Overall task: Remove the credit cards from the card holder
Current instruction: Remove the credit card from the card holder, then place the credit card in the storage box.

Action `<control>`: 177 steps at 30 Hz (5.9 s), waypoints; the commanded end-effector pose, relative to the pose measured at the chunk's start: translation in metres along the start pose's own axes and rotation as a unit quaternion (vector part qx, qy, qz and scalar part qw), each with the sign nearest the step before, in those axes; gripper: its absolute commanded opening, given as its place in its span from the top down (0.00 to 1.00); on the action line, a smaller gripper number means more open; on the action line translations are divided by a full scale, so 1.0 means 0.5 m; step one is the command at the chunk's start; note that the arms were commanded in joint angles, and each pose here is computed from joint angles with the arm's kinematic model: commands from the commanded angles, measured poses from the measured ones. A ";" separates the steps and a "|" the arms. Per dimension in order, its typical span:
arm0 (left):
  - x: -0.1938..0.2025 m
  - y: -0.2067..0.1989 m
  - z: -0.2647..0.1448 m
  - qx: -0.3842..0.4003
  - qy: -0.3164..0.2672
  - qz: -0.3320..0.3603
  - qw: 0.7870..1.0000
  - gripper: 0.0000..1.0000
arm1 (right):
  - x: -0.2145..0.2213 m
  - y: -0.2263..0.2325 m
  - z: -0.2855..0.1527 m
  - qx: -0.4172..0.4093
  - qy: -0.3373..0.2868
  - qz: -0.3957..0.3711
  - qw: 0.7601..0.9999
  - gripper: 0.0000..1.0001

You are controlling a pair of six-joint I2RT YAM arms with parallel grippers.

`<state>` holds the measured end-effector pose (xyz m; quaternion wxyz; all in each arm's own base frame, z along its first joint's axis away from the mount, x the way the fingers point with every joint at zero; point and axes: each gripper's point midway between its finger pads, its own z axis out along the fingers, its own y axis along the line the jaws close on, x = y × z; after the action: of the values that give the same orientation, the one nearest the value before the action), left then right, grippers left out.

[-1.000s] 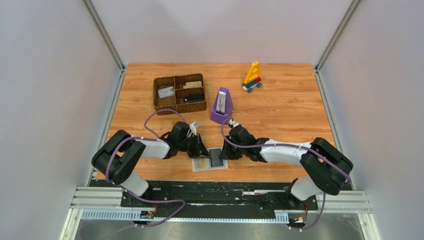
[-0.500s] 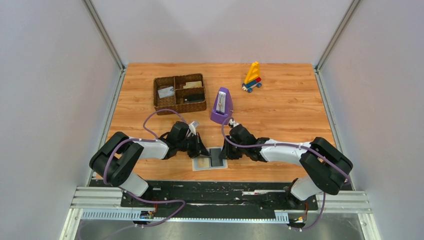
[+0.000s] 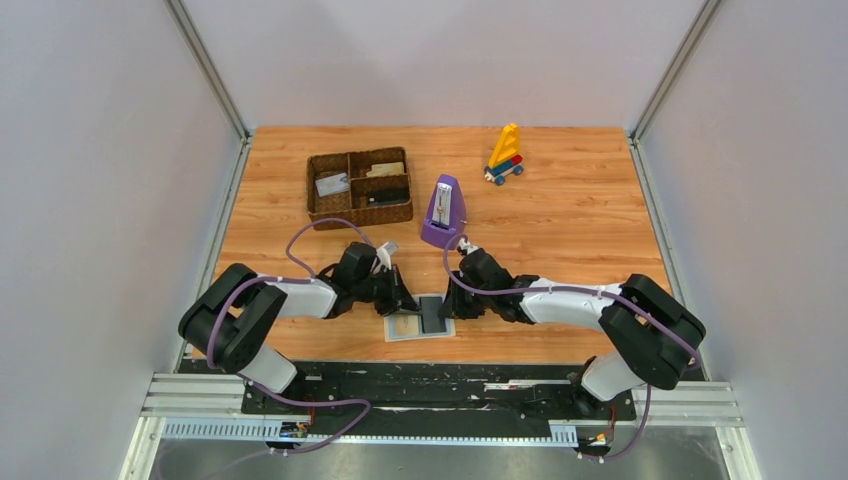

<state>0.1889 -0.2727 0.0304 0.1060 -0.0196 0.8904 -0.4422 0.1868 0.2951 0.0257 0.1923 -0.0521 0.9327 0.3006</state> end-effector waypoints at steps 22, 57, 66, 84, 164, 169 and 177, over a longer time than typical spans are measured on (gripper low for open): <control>-0.020 -0.011 -0.044 0.008 -0.008 0.043 0.999 1.00 | 0.016 -0.037 0.009 0.029 0.010 -0.003 1.000 0.84; -0.064 -0.107 -0.186 -0.010 -0.113 0.014 0.993 1.00 | -0.070 0.197 -0.139 -0.139 -0.297 -0.546 0.771 0.52; -0.068 -0.138 -0.199 0.011 -0.119 -0.012 0.993 1.00 | -0.069 0.217 -0.140 -0.086 -0.351 -0.621 0.695 0.33; -0.066 -0.162 -0.215 0.036 -0.130 -0.032 0.990 1.00 | -0.087 0.234 -0.116 -0.002 -0.389 -0.643 0.659 0.56; -0.068 -0.361 -0.288 0.283 -0.144 0.144 0.937 1.00 | -0.158 0.222 -0.353 -0.383 -0.125 -0.069 0.913 0.73; -0.096 -0.356 -0.302 0.251 -0.158 0.163 0.941 1.00 | -0.186 0.189 -0.354 -0.316 -0.177 -0.059 0.930 0.11; -0.211 -0.293 -0.341 0.138 -0.204 0.149 0.958 1.00 | -0.191 0.165 -0.379 -0.276 -0.221 -0.078 0.932 0.00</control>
<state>0.2247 -0.2352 0.2635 0.3280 0.0396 0.7438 -0.5810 0.1852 0.2600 0.2461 0.3585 -0.1134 0.7326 0.5674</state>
